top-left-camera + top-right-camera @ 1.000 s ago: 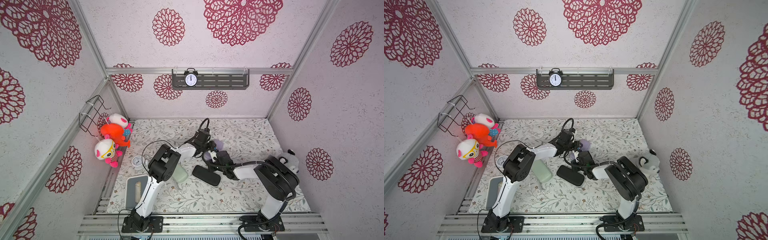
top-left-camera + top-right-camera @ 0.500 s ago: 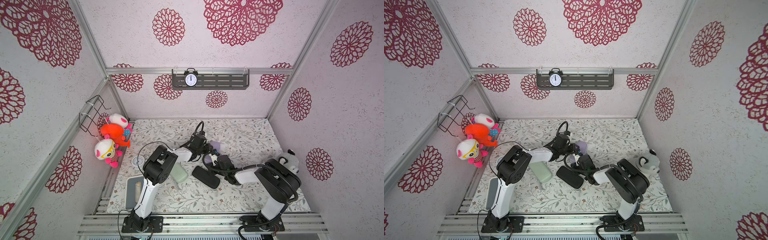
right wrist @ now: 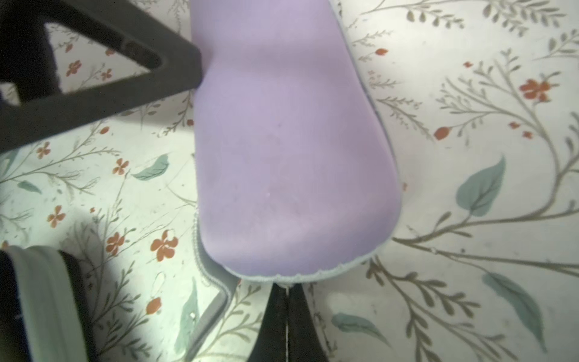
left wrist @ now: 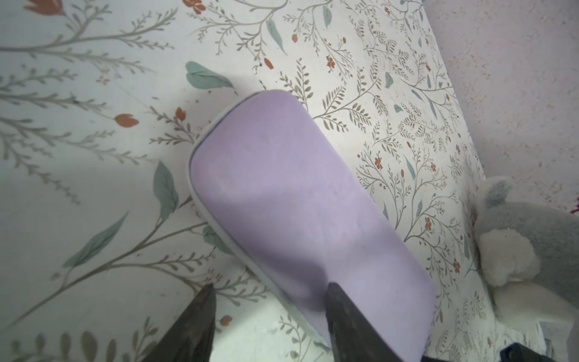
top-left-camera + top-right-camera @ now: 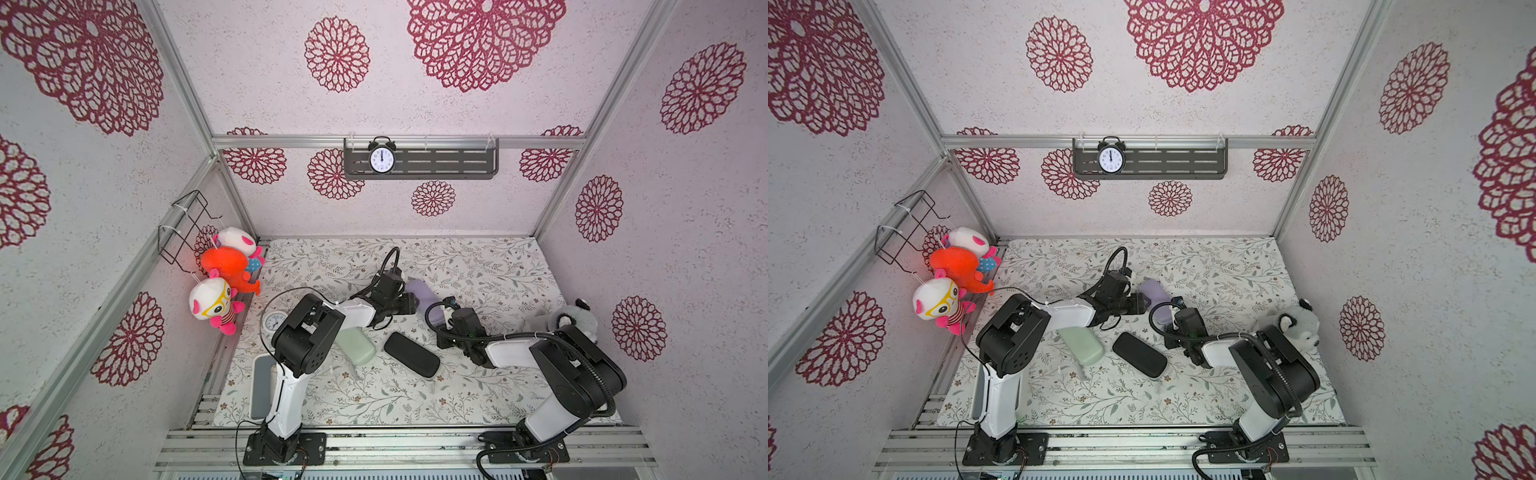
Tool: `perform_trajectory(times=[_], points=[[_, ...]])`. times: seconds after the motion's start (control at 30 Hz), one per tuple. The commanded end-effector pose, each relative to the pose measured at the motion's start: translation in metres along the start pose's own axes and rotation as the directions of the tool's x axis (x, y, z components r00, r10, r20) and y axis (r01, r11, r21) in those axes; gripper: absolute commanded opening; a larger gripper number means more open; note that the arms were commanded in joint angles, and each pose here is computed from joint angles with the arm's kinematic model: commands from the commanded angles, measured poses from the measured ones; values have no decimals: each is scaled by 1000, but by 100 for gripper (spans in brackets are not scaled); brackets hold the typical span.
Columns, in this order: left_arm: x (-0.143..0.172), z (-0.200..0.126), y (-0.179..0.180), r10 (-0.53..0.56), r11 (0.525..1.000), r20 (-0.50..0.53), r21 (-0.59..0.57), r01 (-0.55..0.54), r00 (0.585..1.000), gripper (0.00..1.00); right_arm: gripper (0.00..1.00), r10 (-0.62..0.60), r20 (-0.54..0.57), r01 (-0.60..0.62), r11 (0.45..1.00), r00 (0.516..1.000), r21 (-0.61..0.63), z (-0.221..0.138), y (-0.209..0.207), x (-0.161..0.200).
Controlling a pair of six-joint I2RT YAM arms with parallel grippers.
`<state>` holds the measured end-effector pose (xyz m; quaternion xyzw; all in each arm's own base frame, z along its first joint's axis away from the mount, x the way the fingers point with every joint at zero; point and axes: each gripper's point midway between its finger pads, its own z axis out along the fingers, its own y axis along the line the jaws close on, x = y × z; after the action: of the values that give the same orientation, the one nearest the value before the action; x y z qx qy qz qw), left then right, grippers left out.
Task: Put umbrellas into zippered umbrella sleeves
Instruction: Zip the zipper on the umbrella sleeve.
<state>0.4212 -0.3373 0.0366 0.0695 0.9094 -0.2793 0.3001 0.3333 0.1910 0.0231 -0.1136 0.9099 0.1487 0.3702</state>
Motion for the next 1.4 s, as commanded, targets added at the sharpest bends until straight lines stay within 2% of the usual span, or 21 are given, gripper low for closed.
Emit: perform_trajectory(times=[0.0,0.13,0.23,0.47,0.57,0.8,0.93,1.13,1.37], points=[[-1,-16,18,68,991,-34,-109,-72,997,72,0,-29,-36,31,998,999,52,4,-20,1],[-29,-20,22,156,977,23,-152,-151,988,84,0,-62,-38,63,998,997,25,10,-18,-3],[-47,-9,30,189,968,29,-172,-181,982,85,0,-79,-33,79,997,996,-6,11,-13,-8],[-76,6,26,175,983,75,-66,-170,982,86,0,-87,-9,86,994,996,-73,11,-6,-13],[-63,31,26,125,992,-11,12,-125,992,84,0,-80,-7,79,992,997,-96,13,-4,-14],[-52,43,13,150,987,-28,62,-148,988,80,0,-89,-14,87,990,996,-114,16,-1,-12],[-30,48,14,142,990,-78,19,-141,987,71,0,-76,9,76,990,997,-118,13,0,-14],[6,59,20,122,992,-152,-9,-125,981,64,0,-69,49,76,984,996,-160,5,10,-18],[22,60,34,36,997,-185,-59,-47,982,59,0,-96,65,107,976,993,-192,-5,25,-15]])
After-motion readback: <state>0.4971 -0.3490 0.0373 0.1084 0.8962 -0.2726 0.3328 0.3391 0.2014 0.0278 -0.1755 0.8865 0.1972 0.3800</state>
